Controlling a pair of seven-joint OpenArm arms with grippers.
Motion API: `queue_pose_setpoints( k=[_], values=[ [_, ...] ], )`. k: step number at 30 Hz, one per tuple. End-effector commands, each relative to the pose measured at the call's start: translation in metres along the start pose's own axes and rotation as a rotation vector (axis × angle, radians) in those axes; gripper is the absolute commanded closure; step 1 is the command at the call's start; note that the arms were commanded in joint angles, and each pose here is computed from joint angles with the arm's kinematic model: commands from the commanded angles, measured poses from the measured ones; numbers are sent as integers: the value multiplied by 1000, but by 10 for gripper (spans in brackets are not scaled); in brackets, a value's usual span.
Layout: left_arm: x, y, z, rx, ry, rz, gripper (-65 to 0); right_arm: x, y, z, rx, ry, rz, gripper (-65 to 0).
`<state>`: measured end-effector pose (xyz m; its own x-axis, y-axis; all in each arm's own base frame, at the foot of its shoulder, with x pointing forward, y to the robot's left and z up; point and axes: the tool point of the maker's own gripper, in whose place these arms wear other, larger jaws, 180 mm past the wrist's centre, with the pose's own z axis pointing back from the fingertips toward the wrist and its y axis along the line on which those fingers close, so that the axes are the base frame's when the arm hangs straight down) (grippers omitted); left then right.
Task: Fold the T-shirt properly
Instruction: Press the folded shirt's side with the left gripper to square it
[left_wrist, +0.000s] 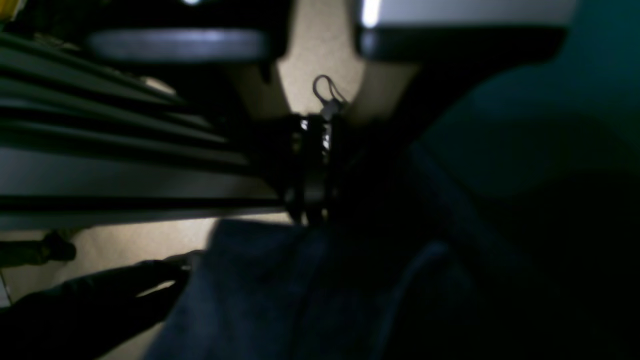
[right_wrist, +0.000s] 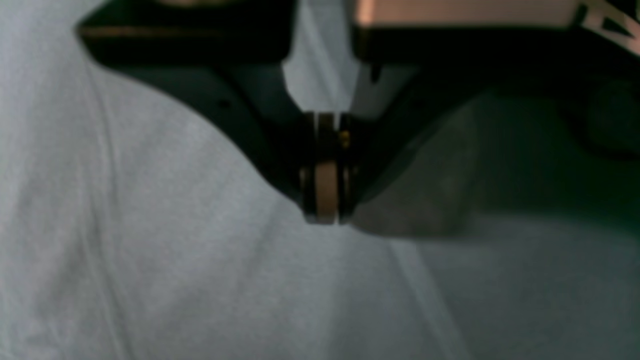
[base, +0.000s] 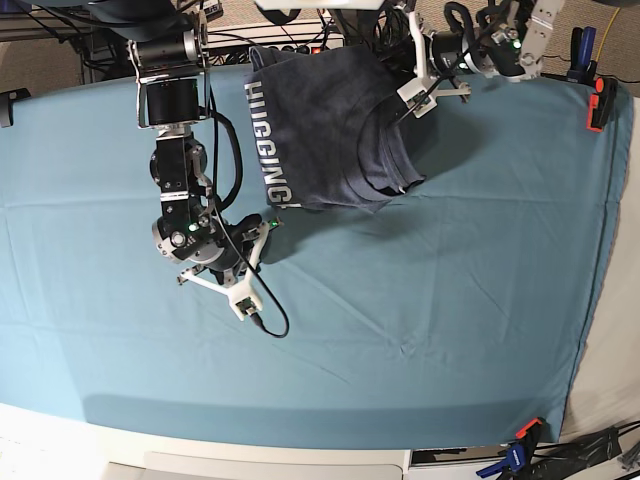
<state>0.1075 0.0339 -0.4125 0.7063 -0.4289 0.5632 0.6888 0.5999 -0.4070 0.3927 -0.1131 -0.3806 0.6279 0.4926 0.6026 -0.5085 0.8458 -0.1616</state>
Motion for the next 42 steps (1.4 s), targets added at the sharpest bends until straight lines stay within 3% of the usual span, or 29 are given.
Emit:
queue_pose_setpoints(
  k=[1,10,16,26,32,42],
  values=[
    [13,3,2,2,-42,-15,0,16,-7,5,-12,-47,12,0],
    [52,36,6,83,-97,-86,0,2,8,2,40,-28,9,0],
    [44,56,-1,106,-63,-64,0,-5,26,2,129,-18,12,0],
    [61,102,-1,166,-37,-60,0,-29,29,2,141,32,13,0],
    [83,98,3,108,-74,-44,0,-50,12,6,110,78,27,0],
    [82,92,4,82,-65,-31,0,-62,7,8,101,100,31,0]
  ],
)
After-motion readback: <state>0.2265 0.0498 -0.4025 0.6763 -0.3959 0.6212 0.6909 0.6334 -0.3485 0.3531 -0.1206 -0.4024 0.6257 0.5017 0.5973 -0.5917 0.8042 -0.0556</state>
